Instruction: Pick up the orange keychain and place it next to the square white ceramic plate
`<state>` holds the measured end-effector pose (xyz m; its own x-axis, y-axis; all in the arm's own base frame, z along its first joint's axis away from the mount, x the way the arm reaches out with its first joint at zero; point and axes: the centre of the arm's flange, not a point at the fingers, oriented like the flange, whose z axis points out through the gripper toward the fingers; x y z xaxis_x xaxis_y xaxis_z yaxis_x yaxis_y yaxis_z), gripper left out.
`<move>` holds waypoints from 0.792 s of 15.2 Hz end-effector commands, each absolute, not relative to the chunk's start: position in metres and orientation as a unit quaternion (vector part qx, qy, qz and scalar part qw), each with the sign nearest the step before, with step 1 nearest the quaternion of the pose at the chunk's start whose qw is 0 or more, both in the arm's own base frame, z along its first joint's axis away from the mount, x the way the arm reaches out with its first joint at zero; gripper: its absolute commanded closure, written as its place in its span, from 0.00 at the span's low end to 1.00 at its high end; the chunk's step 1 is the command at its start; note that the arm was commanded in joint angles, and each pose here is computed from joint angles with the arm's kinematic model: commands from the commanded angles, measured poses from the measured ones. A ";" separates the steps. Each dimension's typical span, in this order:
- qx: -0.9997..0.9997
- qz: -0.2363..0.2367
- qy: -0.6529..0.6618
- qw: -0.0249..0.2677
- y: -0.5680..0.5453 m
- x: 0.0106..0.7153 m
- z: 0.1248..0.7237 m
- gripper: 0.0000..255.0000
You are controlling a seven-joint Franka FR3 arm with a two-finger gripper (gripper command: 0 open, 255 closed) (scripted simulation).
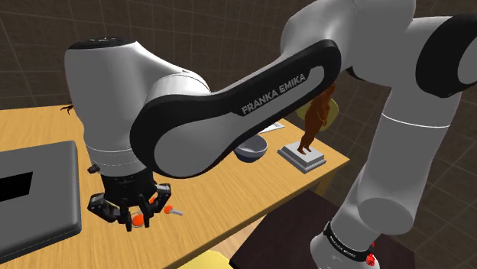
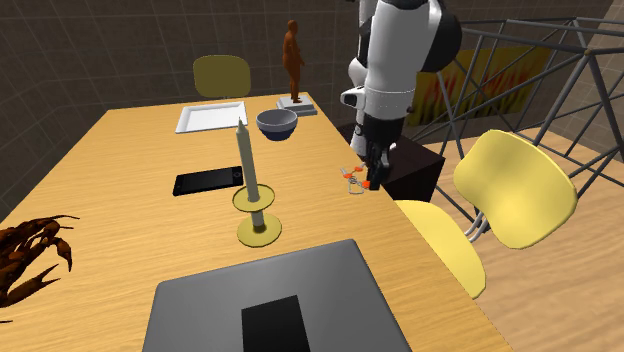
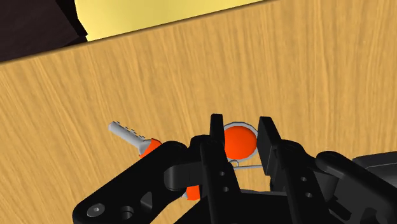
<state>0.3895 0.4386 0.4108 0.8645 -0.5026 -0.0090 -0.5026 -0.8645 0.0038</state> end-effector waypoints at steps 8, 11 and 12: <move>0.966 -0.005 -0.260 0.001 0.369 0.430 0.425 1.00; 0.966 -0.005 -0.260 0.001 0.335 0.449 0.425 1.00; 0.966 -0.005 -0.260 0.001 0.323 0.456 0.425 1.00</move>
<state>0.4479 0.3366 0.4237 0.8636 -0.5041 -0.0085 -0.5041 -0.8637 0.0043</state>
